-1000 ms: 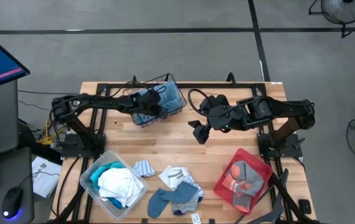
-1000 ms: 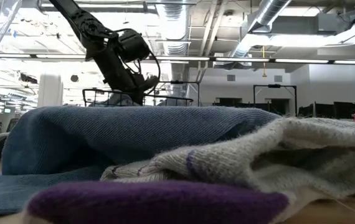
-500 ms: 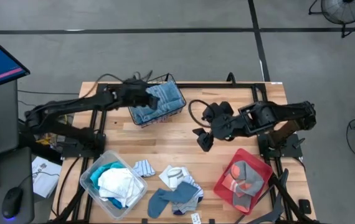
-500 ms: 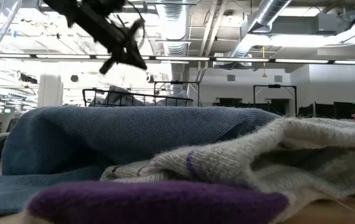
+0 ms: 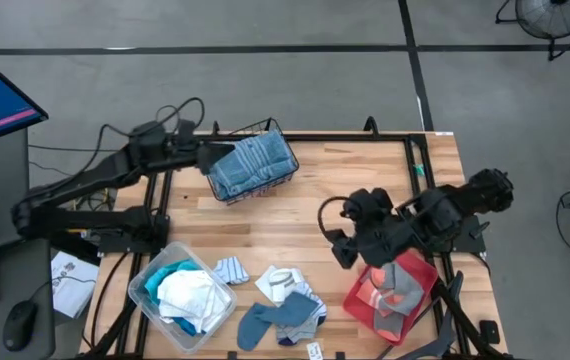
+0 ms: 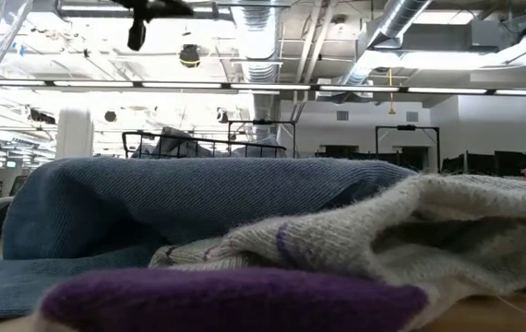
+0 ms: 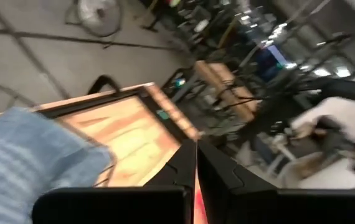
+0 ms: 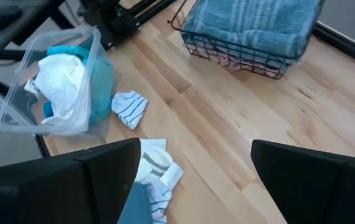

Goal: Pick & Place Cloths
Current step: Put the blue sock into the red bin

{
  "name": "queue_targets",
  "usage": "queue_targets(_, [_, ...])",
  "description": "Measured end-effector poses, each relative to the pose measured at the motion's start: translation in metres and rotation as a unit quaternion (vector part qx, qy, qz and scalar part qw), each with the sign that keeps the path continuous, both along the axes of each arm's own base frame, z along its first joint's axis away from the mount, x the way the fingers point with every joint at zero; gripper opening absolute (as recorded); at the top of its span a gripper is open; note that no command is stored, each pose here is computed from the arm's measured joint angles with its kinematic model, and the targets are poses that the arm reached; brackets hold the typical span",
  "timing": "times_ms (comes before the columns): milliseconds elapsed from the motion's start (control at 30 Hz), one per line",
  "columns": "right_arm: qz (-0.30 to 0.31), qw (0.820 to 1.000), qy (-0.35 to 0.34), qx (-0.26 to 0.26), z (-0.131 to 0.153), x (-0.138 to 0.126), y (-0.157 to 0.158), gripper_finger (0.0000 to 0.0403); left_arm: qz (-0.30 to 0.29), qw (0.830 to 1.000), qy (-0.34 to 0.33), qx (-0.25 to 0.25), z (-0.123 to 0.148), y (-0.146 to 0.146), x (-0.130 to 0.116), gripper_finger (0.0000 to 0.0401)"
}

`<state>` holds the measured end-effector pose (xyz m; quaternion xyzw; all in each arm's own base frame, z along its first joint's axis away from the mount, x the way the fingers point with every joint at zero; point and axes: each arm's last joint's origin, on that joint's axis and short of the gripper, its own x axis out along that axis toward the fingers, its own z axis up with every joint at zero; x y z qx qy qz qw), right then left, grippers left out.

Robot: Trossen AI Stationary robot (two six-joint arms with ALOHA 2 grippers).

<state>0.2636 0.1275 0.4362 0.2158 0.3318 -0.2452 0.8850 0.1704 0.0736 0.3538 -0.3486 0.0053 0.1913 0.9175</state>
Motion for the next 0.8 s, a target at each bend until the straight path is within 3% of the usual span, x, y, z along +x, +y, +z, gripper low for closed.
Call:
queue_targets(200, [-0.015,1.000,-0.016,0.001,-0.001,-0.015,0.019,0.0301,-0.030,0.999,-0.042,0.015,0.013,-0.015,-0.013,0.0001])
queue_targets(400, [-0.025,0.999,-0.044,-0.001,0.000,-0.023,0.032,0.0301,-0.069,0.994,-0.080,-0.001,0.020,-0.028,-0.015,0.0001])
queue_targets(800, [-0.026,0.998,-0.060,-0.006,0.001,-0.027,0.037,0.0301,-0.177,0.975,-0.129,-0.020,0.031,-0.063,-0.020,0.0001])
